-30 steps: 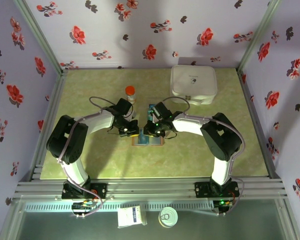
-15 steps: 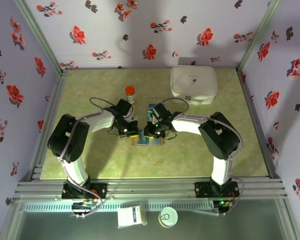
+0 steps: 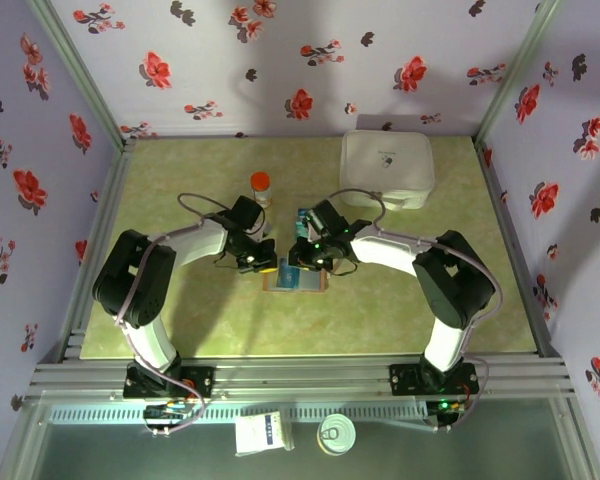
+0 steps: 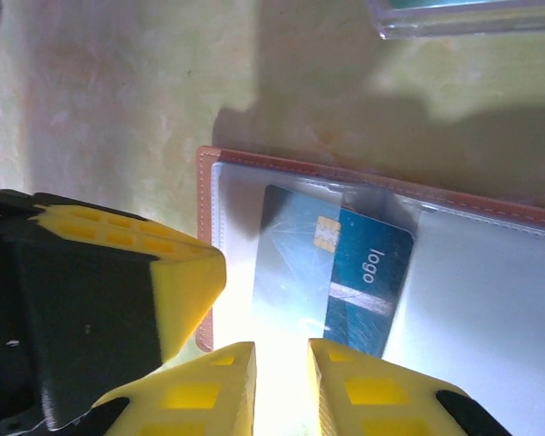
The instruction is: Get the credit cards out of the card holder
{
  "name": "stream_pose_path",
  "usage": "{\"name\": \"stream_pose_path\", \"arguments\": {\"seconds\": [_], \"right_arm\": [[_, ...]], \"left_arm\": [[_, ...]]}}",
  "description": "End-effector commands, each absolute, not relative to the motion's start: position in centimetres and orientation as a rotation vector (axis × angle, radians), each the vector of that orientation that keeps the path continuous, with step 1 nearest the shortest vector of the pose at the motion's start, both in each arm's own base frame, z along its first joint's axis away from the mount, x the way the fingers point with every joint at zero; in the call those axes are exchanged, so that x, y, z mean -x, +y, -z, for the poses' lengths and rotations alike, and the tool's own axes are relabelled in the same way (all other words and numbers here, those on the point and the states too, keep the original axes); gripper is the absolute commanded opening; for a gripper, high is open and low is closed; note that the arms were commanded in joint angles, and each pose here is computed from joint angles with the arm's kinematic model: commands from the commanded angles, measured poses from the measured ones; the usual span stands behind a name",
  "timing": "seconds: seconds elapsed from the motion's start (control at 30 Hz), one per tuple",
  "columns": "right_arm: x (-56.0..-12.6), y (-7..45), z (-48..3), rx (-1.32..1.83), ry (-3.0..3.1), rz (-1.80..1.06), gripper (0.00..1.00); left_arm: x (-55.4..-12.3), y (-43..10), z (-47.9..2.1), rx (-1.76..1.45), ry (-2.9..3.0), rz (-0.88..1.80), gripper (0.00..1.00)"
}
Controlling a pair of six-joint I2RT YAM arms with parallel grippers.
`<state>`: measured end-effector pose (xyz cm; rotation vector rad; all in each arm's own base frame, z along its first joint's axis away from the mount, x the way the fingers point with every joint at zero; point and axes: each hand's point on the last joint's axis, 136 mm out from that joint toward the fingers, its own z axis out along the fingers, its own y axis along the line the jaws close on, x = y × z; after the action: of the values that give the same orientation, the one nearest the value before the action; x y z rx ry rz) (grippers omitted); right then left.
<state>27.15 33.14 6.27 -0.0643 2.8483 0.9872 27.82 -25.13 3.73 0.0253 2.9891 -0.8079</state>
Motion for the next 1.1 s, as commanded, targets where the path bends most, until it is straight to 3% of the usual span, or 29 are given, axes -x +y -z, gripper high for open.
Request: {"name": "stream_pose_path", "arguments": {"seconds": [0.0,0.63,1.07], "right_arm": [[-26.8,32.3,-5.4,0.017,2.872,-0.978,0.23],[-26.7,32.3,-2.5,-0.065,2.915,-1.052,0.27],[-27.2,33.0,-3.9,-0.101,2.842,-1.167,0.16]], "left_arm": [[-27.7,-25.9,-4.9,-0.074,2.982,0.838,0.0],[-26.7,-24.9,-1.8,-0.089,3.075,0.739,0.0],[-26.6,-25.0,-1.9,-0.081,3.071,0.748,0.0]]}}
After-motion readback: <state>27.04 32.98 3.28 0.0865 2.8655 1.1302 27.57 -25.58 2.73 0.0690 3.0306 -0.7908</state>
